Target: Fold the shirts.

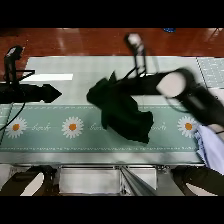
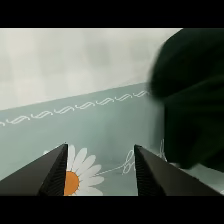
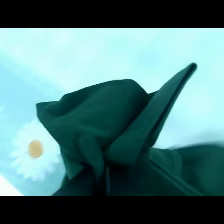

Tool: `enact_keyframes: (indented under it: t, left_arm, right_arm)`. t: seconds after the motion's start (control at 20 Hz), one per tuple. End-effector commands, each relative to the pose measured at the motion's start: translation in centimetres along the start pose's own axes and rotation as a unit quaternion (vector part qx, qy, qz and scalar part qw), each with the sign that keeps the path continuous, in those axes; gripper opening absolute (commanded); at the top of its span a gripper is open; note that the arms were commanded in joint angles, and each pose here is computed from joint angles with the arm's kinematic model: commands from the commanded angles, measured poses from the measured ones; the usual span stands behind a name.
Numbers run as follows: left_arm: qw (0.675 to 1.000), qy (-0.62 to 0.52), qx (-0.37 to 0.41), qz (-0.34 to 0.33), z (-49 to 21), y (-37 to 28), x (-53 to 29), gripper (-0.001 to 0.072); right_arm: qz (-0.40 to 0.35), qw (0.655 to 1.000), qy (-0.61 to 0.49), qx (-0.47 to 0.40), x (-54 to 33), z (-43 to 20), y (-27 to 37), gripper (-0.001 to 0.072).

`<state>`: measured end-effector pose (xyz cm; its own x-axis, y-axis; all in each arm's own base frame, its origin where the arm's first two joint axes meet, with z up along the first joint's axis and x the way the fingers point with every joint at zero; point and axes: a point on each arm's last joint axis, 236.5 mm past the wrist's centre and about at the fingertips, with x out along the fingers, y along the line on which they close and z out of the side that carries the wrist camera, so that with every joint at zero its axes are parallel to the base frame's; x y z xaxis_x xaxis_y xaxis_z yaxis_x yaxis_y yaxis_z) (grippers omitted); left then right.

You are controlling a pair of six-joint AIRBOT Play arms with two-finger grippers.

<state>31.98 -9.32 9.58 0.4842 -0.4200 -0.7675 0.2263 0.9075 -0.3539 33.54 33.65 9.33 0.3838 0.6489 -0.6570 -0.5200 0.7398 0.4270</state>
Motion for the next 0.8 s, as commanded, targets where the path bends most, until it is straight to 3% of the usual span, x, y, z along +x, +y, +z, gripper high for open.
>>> enact_keyframes:
  t: [0.0, 0.15, 0.25, 0.35, 0.5, 0.6, 0.75]
  left_arm:
    - [1.0, 0.015, -0.016, 0.0, -1.3, 0.5, 0.9, 0.0508]
    - [0.999, 0.039, -0.018, -0.005, -2.5, 0.2, 1.0, 0.0508]
    - [0.994, 0.093, -0.055, -0.012, -5.9, 0.3, 1.8, 0.0508]
    - [0.988, 0.13, -0.085, -0.023, -9.3, 0.5, 3.6, 0.0508]
    - [0.972, 0.139, -0.169, -0.086, -12.6, -1.5, 6.6, 0.0508]
    - [0.966, 0.133, -0.184, -0.122, -13.3, -2.4, 7.9, 0.0508]
    - [0.968, 0.124, -0.193, -0.099, -12.5, -0.1, 9.5, 0.0508]
  right_arm:
    - [0.031, 0.994, 0.036, 0.098, 6.9, -6.0, 1.1, 0.0427]
    - [0.017, 0.999, 0.012, 0.039, 3.5, -1.8, -1.1, 0.0415]
    - [-0.051, 0.998, -0.038, 0.011, -2.8, 2.0, -6.4, 0.0413]
    - [-0.15, 0.983, -0.082, 0.065, -9.4, 2.2, -13.5, 0.0412]
    - [-0.276, 0.934, -0.06, 0.218, -15.9, -6.9, -22.6, 0.0411]
    - [-0.294, 0.913, -0.035, 0.28, -17.1, -13.3, -24.1, 0.0411]
    - [-0.274, 0.906, -0.028, 0.323, -17.1, -17.9, -23.0, 0.0411]
